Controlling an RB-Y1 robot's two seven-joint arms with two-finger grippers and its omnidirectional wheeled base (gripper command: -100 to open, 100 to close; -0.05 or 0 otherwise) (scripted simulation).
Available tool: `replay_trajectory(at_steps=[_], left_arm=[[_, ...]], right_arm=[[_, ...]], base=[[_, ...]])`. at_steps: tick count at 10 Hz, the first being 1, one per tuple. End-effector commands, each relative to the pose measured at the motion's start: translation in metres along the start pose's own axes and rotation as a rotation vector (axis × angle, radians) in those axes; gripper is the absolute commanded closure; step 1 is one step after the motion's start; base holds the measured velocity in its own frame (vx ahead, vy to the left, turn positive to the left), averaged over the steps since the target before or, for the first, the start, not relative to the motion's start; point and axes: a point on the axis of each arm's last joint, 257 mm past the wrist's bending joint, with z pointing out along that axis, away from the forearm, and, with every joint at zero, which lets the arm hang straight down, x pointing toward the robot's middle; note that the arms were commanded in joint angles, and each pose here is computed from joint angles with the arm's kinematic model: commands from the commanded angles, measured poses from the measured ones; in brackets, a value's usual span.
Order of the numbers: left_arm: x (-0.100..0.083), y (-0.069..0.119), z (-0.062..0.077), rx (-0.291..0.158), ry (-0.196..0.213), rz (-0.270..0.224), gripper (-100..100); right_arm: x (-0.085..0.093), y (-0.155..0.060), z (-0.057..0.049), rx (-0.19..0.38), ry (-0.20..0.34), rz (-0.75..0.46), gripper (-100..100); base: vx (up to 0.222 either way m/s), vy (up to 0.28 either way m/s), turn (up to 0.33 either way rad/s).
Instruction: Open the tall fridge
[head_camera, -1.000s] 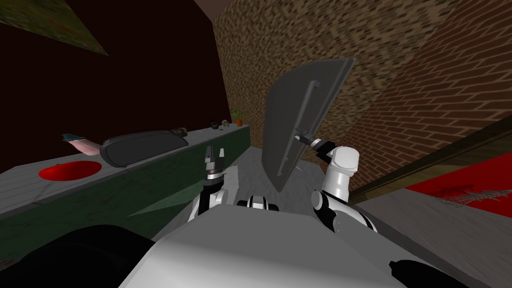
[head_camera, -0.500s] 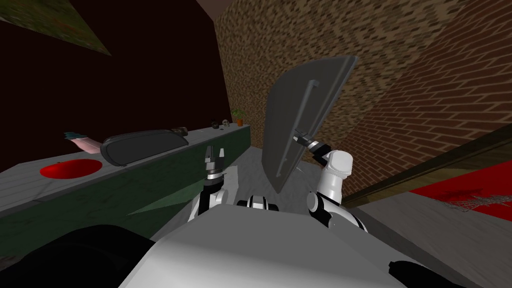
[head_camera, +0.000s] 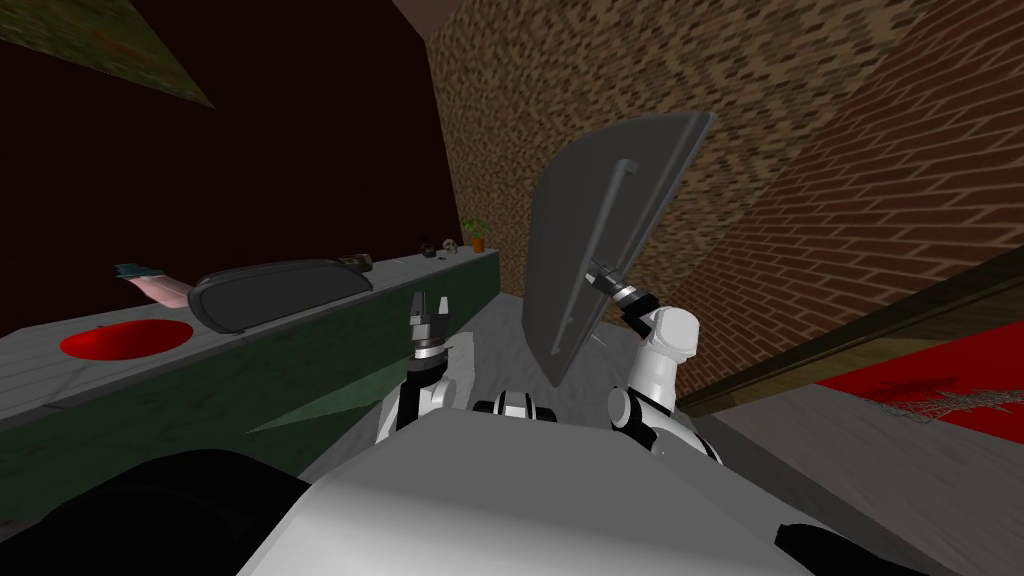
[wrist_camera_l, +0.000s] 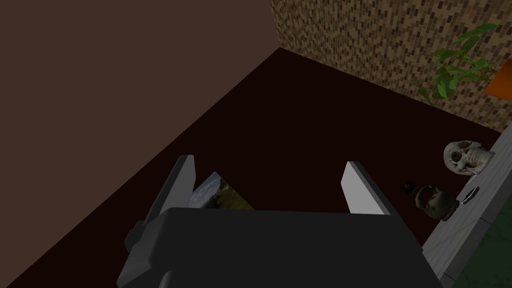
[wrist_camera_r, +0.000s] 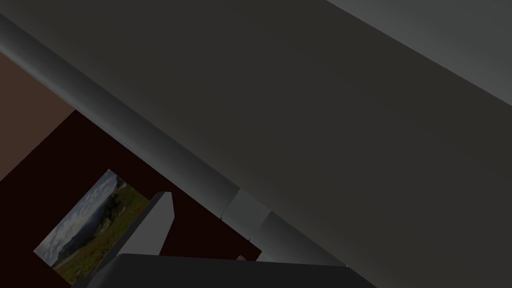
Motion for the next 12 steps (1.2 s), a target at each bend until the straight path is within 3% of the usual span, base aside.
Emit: replay_trajectory(at_steps=[1, 12], left_arm=[[0.000, 0.000, 0.000, 0.000, 0.000, 0.000, 0], [0.000, 0.000, 0.000, 0.000, 0.000, 0.000, 0]], right_arm=[[-0.006, -0.004, 0.001, 0.047, 0.009, 0.058, -100], [0.016, -0.018, -0.025, 0.184, 0.121, 0.162, -100]], base=[[0.013, -0.026, 0.019], [0.015, -0.027, 0.026]])
